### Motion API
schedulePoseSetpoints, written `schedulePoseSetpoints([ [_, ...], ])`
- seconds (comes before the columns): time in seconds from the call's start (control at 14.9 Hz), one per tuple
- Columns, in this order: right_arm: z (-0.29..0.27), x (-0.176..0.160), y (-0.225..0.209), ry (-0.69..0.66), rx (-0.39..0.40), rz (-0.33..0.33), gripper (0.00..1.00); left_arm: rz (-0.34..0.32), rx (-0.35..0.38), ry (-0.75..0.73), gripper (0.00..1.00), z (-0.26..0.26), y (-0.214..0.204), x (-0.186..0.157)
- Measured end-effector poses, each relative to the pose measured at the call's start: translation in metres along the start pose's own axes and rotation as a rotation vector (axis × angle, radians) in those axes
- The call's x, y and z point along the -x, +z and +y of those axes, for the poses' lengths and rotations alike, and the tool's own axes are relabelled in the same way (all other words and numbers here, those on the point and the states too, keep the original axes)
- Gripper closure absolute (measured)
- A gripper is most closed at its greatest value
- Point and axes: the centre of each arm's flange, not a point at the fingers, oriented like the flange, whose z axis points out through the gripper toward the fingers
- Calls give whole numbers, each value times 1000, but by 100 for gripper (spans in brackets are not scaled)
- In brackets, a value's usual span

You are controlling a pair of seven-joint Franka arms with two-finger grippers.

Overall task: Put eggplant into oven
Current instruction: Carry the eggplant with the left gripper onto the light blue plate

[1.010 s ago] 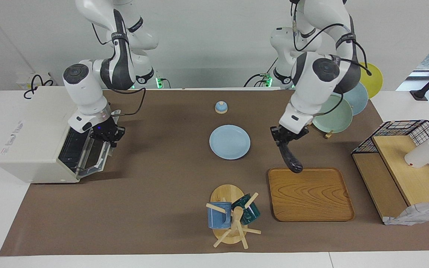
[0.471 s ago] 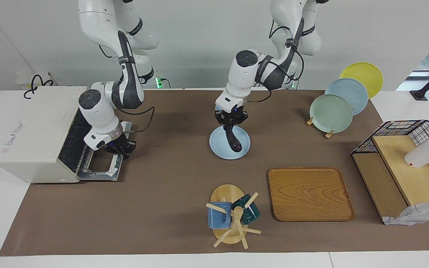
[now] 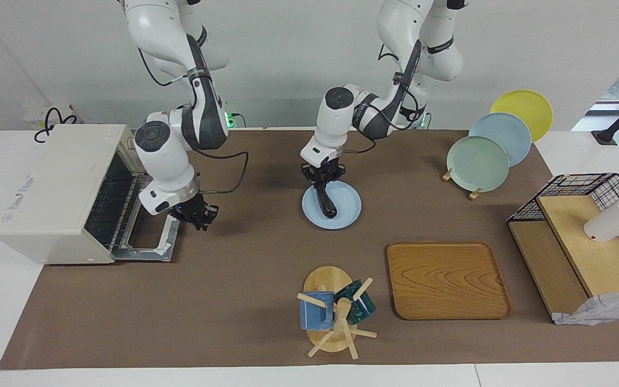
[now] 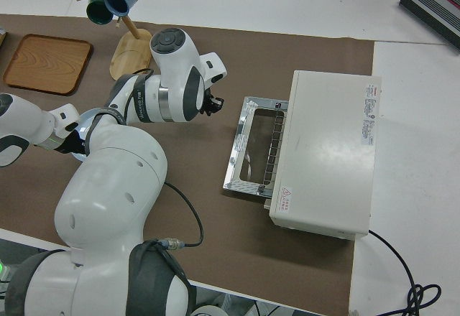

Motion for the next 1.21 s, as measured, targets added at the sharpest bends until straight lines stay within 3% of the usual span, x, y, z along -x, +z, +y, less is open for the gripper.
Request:
schedulePoseSetpoints([
  [0.07,-13,4,0,15,-1,-1,62,1,1,-2,74,-1,0,-1],
  [0.13,-17,6,0,28,-1,-2,59,3,1,-4,74,-2,0,-2],
  [0.4,-11,2,-2,47,-1,6,59,14,3,6,74,-17,-5,-20],
  [0.74,-11,0,-6,-37,-3,13,14,28,6,9,74,-38,-14,-45],
  [1.14,-14,-6,-16,-48,-9,33,8,26,5,11,74,-37,-12,-44],
  [1.21,-14,-7,-18,-48,-11,38,7,28,6,8,66,-37,-13,-46],
])
